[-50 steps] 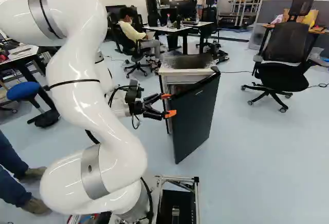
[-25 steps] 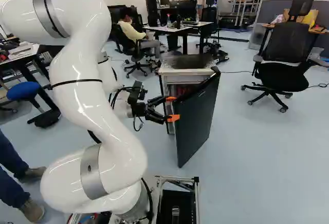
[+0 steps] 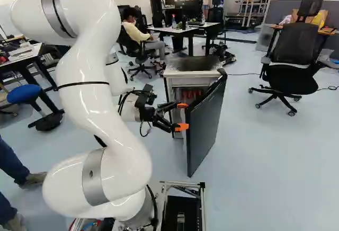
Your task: Grab a drink from the fridge
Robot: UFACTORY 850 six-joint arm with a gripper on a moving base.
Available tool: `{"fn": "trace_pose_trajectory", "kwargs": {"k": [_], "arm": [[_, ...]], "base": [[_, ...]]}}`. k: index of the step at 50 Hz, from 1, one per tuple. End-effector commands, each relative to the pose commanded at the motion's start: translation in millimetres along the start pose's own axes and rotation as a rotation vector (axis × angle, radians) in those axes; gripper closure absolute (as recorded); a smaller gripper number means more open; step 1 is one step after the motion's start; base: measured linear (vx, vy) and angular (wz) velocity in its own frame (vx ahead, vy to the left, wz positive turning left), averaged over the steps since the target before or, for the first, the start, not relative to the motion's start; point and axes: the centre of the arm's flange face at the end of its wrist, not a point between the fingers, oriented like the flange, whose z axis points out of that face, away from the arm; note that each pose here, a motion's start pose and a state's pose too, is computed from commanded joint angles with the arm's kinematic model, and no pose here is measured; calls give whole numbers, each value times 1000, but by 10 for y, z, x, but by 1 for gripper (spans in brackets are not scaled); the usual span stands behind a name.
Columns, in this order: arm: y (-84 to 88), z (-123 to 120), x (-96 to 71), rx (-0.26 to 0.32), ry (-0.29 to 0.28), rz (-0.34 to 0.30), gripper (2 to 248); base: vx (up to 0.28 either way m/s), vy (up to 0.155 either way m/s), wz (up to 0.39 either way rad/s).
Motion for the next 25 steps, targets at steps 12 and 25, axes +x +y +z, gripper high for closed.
{"fn": "trace_pose_trajectory", "kwargs": {"k": [12,25], "arm": [[-18,141,-1,-78,-28,14,3],[-64,308,9,-168,-59,39,3]], "base": [[0,0,0],[0,0,0]]}}
